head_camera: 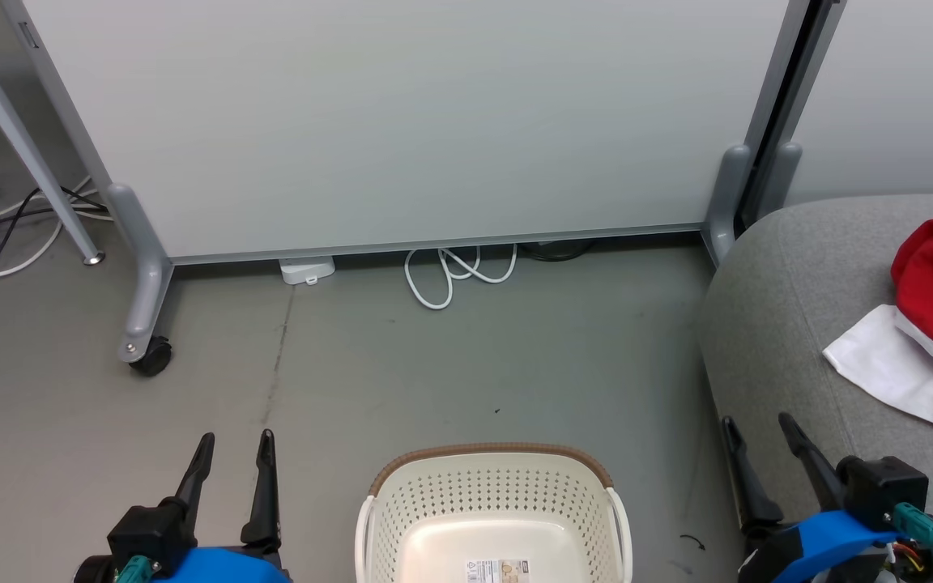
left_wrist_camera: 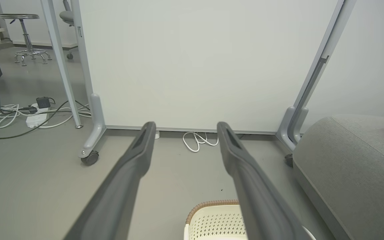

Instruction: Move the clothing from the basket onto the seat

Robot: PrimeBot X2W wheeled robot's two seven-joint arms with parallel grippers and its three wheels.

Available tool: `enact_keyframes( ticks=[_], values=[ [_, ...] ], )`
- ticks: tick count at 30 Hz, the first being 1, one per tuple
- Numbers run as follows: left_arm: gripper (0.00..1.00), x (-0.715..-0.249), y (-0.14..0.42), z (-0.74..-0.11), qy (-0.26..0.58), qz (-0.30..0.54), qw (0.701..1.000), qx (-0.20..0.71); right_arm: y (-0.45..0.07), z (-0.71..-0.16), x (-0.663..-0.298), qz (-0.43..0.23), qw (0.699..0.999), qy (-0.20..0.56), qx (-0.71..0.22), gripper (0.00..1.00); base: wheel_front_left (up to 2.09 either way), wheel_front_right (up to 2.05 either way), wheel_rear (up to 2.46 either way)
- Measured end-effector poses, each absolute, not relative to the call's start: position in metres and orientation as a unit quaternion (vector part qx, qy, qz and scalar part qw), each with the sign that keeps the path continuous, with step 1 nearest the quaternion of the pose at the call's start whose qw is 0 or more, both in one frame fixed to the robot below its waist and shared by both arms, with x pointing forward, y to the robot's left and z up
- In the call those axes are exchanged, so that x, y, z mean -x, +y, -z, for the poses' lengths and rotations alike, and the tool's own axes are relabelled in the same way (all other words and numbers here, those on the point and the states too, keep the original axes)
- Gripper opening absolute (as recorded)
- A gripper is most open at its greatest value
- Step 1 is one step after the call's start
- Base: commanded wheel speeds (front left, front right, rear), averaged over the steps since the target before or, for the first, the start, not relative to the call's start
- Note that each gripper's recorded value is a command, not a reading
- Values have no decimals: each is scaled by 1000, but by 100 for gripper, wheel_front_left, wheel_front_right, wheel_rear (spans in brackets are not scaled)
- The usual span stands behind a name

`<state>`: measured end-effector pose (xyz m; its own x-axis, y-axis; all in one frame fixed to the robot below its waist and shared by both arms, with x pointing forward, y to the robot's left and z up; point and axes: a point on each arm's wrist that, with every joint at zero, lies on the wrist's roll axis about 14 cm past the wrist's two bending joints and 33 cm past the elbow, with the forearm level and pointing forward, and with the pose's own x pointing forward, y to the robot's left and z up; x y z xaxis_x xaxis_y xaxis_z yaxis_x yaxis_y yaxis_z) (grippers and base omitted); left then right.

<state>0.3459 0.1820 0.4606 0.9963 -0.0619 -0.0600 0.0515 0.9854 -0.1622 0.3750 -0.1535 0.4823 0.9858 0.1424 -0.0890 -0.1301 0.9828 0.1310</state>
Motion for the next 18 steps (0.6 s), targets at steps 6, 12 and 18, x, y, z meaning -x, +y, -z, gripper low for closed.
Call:
enact_keyframes(
  ticks=[6, 12, 18],
  values=[
    [100, -346, 181, -460, 34, 30, 996, 82, -154, -481, -375, -68, 994, 51, -67, 100, 0, 0, 0],
    [0, -329, 177, -430, 82, 25, 992, 92, -155, -456, -365, -63, 991, 91, -69, 0, 0, 0, 0],
    [0, -324, 179, -420, 103, 9, 986, 132, -158, -447, -361, -50, 987, 108, -110, 0, 0, 0, 0]
  ],
)
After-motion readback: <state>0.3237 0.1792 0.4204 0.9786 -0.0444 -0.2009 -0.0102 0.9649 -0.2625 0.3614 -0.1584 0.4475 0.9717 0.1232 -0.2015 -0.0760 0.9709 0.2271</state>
